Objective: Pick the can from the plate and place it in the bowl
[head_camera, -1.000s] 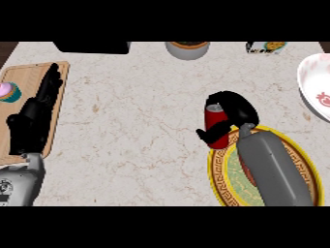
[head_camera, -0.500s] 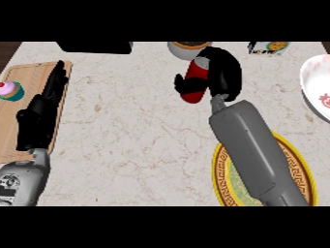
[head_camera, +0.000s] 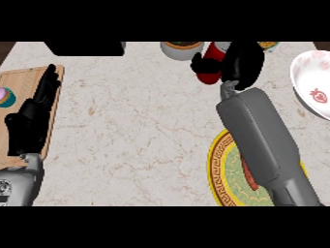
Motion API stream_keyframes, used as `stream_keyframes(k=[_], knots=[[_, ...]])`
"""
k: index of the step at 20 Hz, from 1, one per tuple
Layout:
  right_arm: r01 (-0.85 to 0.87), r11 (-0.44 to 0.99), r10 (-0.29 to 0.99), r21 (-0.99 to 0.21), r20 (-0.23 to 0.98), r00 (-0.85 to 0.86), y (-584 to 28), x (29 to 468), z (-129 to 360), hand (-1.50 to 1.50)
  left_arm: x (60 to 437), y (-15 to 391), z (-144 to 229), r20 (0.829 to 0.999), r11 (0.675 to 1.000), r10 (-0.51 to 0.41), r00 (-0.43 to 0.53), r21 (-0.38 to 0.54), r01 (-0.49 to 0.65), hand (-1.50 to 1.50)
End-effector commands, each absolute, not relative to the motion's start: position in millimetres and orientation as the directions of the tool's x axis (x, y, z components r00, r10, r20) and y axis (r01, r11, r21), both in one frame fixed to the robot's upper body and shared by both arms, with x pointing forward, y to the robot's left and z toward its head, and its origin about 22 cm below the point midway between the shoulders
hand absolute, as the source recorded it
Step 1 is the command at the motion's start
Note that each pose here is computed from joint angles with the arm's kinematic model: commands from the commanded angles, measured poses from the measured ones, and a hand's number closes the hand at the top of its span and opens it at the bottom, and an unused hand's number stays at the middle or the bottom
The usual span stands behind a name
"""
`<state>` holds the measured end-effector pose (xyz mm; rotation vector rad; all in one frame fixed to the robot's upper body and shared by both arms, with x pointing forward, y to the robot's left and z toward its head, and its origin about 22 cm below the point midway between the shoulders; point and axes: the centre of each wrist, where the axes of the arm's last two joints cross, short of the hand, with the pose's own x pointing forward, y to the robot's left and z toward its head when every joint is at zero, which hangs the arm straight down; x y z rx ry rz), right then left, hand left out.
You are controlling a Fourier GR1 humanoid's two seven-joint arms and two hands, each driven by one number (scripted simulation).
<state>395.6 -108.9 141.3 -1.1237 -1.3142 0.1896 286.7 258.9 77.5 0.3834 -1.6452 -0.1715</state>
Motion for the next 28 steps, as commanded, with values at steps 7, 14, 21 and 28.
stream_keyframes(k=[7, 14, 21, 28], knots=[[0.657, 0.416, 0.573, -0.629, 0.742, 0.348, -217.2, 410.4, 150.4, 1.50, 284.7, 274.1, 92.6, 0.934, 0.930, -0.348, -0.078, 0.333, -0.158, 0.00], [0.724, 0.293, 0.589, -0.625, 0.714, 0.378, -306.9, 403.5, 117.2, 1.50, 291.4, 266.9, 90.6, 0.927, 0.922, -0.368, -0.077, 0.353, -0.157, 0.00], [0.667, 0.072, 0.652, -0.741, 0.542, 0.531, -387.8, 394.9, 106.4, 1.50, 294.2, 254.7, 71.8, 0.936, 0.934, -0.342, -0.085, 0.329, -0.137, 0.00], [0.630, 0.004, 0.602, -0.776, 0.505, 0.618, -422.7, 386.6, 75.6, 1.50, 301.9, 249.7, 80.1, 0.932, 0.934, -0.349, -0.100, 0.338, -0.117, 0.00]])
